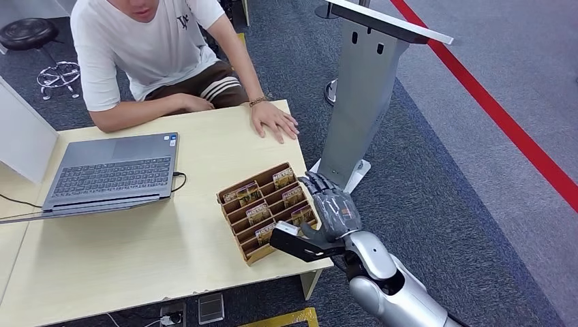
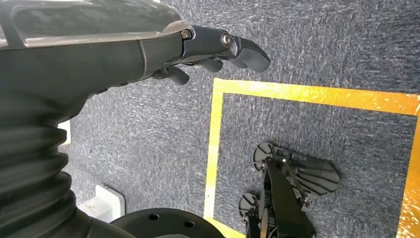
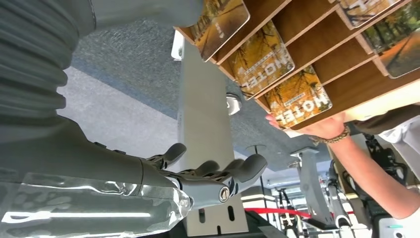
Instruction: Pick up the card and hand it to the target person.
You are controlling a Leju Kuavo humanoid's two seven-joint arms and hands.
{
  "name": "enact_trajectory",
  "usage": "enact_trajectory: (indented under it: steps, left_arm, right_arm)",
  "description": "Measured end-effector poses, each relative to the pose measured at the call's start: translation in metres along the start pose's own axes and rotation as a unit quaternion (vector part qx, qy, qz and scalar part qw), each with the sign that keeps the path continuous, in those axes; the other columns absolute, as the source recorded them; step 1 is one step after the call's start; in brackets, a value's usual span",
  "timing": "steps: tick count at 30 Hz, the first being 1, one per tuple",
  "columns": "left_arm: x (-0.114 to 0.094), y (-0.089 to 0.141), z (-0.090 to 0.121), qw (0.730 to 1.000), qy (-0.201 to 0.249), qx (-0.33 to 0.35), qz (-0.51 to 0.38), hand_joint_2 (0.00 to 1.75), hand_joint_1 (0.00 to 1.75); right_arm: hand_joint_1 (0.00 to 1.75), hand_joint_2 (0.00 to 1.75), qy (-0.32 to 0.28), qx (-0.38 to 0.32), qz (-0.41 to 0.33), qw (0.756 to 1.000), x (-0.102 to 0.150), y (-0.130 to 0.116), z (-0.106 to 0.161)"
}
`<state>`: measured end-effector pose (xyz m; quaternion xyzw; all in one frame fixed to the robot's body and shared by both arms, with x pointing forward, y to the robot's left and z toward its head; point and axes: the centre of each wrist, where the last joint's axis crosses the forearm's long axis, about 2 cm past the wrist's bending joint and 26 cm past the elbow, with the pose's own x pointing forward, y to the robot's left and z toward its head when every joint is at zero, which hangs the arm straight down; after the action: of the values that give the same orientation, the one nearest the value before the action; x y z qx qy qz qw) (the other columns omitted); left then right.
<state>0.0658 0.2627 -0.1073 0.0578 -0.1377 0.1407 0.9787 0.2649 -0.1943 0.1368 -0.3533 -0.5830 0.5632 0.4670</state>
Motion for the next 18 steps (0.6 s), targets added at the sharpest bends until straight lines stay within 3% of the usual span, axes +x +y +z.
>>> enact_trajectory:
  steps: [11, 18]
  left_arm:
    - [-0.0003, -0.0004, 0.0001, 1.0, 0.0, 0.001, 0.006, 1.75, 0.0]
    - [-0.0009, -0.0022, 0.0005, 1.0, 0.006, -0.001, 0.006, 1.75, 0.0]
  right_arm:
    - [0.62, 1.75, -0.005, 0.012, 0.002, 1.0, 0.002, 0.0044, -0.0074]
    - [0.67, 1.75, 0.006, 0.023, 0.007, 1.0, -0.001, 0.0095, -0.009]
